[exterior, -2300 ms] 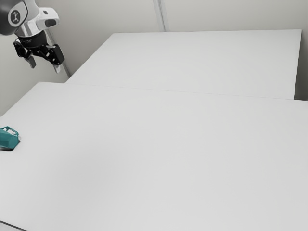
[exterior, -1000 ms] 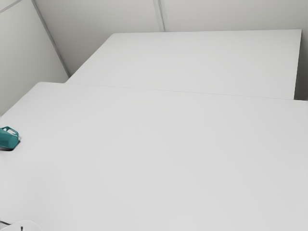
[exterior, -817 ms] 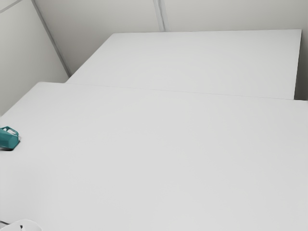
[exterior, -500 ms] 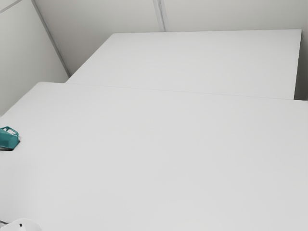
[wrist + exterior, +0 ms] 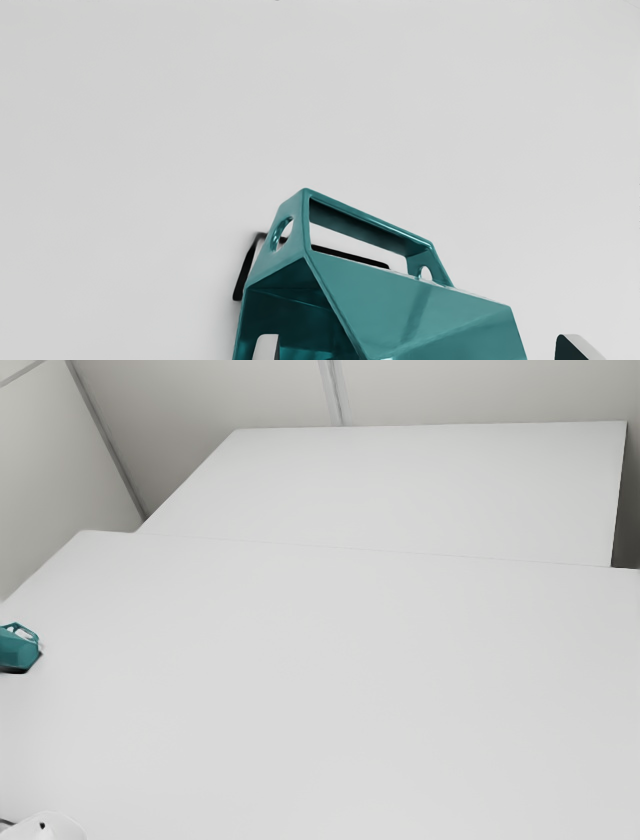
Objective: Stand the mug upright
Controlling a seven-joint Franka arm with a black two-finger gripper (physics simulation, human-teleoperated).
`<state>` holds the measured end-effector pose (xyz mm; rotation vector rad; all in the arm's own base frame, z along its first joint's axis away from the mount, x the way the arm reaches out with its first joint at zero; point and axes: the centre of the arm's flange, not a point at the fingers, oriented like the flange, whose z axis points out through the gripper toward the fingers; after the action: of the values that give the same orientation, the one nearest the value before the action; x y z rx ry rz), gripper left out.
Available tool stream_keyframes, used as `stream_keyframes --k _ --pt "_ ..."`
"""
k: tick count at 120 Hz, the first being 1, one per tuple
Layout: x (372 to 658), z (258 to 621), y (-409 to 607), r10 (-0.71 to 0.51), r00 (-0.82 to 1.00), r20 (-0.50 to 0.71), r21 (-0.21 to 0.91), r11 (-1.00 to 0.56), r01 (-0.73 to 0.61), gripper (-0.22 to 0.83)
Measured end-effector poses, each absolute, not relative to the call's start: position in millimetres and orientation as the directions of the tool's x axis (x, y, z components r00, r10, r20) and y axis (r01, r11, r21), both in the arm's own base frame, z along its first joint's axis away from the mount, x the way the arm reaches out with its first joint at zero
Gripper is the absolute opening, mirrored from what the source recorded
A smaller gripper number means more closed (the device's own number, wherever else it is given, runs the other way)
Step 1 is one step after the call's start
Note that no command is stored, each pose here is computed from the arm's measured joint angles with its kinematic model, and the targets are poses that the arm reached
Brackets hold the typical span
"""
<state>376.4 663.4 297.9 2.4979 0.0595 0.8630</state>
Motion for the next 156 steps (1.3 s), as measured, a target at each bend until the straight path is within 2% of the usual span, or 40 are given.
stream_keyframes --k 26,48,55,69,79,88,106,119,138,156 --pt "373 274 659 0.200 0.786 0.584 0.486 -0.863 -0.141 0.61" --pt "372 267 656 0.189 0.782 0.594 0.485 -0.860 -0.160 0.61" --pt "373 269 655 0.181 0.780 0.599 0.479 -0.862 -0.168 0.53" --pt "374 271 655 0.167 0.776 0.608 0.468 -0.865 -0.180 0.31" --pt "378 274 654 0.155 0.773 0.615 0.458 -0.868 -0.191 0.25" --pt "382 279 653 0.142 0.769 0.623 0.446 -0.872 -0.200 0.16" --pt "399 304 645 0.098 0.756 0.647 0.411 -0.880 -0.237 0.01" --pt "408 310 638 0.079 0.753 0.654 0.403 -0.878 -0.258 -0.08" --pt "423 316 628 0.055 0.752 0.657 0.397 -0.873 -0.283 -0.13" --pt "451 351 598 -0.004 0.757 0.653 0.366 -0.874 -0.321 -0.15"
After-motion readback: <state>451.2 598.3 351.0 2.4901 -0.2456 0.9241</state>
